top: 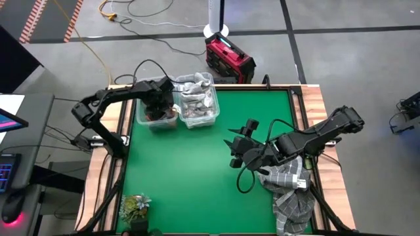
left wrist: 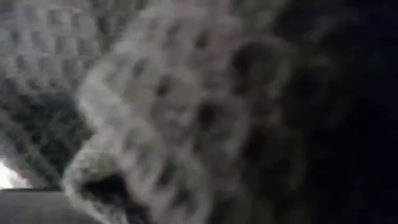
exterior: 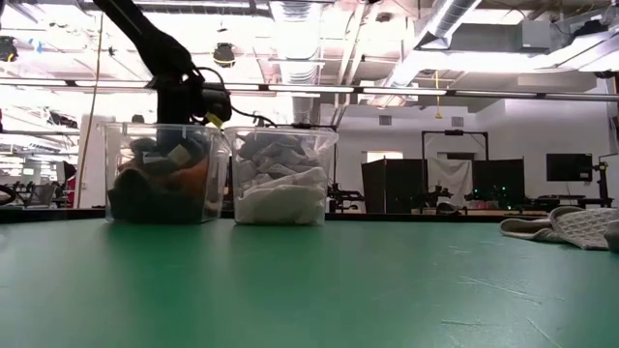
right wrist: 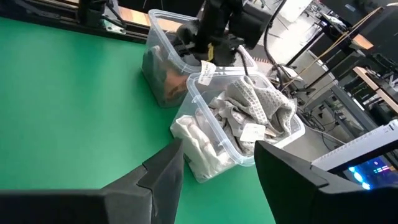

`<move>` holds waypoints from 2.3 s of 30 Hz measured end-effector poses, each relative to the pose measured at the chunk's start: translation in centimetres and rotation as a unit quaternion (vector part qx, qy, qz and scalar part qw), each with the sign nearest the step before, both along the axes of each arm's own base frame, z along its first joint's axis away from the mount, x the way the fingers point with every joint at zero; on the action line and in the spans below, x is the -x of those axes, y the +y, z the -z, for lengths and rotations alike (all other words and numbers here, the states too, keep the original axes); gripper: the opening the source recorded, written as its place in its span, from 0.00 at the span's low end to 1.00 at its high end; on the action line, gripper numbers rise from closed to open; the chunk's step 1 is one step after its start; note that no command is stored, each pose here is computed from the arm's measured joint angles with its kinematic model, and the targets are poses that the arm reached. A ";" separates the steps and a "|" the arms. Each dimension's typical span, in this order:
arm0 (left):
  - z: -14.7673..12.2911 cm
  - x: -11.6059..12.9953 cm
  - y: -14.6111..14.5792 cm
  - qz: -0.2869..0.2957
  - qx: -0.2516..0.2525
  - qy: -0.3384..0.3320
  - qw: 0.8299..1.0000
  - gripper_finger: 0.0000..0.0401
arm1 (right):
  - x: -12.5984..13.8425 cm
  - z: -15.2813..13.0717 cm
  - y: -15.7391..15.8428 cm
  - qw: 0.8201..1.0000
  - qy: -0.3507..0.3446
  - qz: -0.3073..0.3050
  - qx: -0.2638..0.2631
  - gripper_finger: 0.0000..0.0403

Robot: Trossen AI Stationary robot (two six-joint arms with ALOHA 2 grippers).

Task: Sort towels by color in basket
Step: Put the gray towel into the left transparent bin

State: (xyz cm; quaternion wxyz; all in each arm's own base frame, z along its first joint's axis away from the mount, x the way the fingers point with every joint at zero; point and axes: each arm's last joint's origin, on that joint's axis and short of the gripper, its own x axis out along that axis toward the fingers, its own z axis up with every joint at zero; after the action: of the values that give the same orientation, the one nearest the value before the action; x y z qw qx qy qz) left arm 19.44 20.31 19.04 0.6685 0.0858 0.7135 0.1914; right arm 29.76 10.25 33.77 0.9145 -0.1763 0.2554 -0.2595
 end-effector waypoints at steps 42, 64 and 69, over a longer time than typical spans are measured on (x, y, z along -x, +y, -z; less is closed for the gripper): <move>-13.4 1.7 -2.7 0.012 -0.066 -0.145 0.987 0.37 | 0.0 -0.1 0.1 1.000 0.002 -0.005 0.006 0.56; -15.4 0.9 -4.3 0.053 -0.067 -0.141 0.986 0.12 | 0.0 0.0 0.0 1.000 0.002 -0.004 0.005 0.56; -15.0 -0.8 -6.4 0.108 0.011 -0.195 0.975 0.11 | 0.0 0.0 0.0 1.000 0.002 -0.004 0.005 0.56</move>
State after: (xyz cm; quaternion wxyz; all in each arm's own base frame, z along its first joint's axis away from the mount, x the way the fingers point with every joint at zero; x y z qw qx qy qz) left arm 20.24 13.87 33.99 0.8126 0.1155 0.5578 0.1233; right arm 29.80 10.25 33.80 0.9140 -0.1824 0.2556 -0.2568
